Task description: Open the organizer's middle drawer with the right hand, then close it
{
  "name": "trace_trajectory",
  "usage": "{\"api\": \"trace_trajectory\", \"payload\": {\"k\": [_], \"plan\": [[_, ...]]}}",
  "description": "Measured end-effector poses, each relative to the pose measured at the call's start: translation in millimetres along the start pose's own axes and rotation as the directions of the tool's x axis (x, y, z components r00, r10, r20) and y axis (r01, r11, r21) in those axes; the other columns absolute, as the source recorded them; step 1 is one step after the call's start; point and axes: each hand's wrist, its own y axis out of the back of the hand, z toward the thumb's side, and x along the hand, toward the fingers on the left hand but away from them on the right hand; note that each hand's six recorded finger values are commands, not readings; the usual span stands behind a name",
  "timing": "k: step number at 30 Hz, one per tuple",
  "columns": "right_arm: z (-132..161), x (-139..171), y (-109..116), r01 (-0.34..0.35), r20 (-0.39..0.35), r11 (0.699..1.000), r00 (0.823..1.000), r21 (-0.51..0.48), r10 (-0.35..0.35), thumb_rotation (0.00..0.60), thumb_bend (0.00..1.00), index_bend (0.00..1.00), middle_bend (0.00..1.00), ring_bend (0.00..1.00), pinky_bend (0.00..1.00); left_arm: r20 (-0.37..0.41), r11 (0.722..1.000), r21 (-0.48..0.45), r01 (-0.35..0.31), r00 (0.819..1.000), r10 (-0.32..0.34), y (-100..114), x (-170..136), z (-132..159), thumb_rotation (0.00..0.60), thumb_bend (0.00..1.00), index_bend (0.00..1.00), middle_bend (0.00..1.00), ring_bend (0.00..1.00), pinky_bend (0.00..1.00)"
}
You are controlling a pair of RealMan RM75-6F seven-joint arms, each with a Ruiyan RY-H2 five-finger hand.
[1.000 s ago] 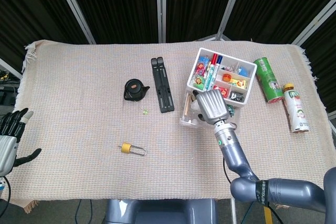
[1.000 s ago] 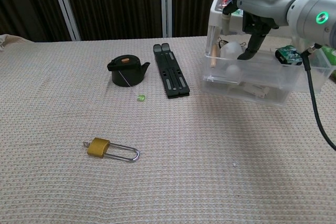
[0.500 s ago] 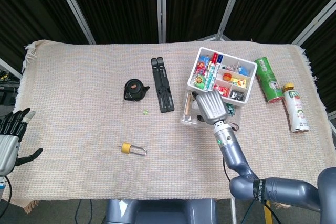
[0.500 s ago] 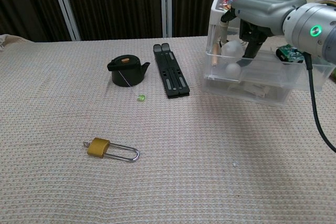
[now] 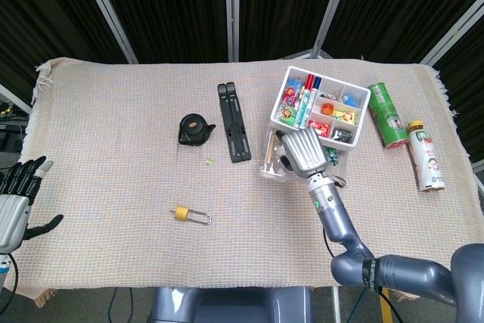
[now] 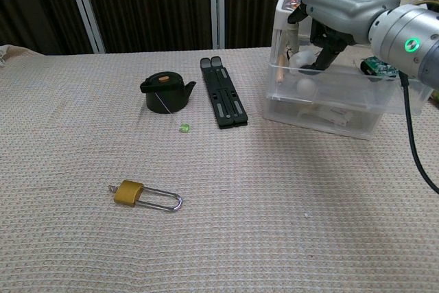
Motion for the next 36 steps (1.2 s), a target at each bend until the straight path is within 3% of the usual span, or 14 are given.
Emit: {"api": "trace_trajectory", "payload": {"k": [15,25,36], "plan": [[-5.7,2.8,-10.0,-0.038,0.003,0.998,0.999,0.053,0.038,0.6,0.31,0.43,1.0,1.0,0.68,0.008,1.0,-0.003,0.008,1.0,-0.008,-0.6,-1.1,2.2,0.6,0.2,0.0,0.0,0.0,0.0],[-6.0,3.5,-9.9,-0.027,0.011,0.996,1.0,0.086,0.026,0.6,0.34,0.6,1.0,1.0,0.68,0.013,1.0,-0.008,0.014,1.0,-0.013,-0.8,-1.5,3.6,0.6,0.2,0.0,0.0,0.0,0.0],[-0.9,8.7,-4.8,-0.001,-0.013,0.997,1.0,0.077,0.002,0.6,0.34,0.61,1.0,1.0,0.68,0.018,1.0,-0.009,0.012,1.0,-0.011,-0.4,-2.4,5.1,0.6,0.2,0.0,0.0,0.0,0.0]]}}
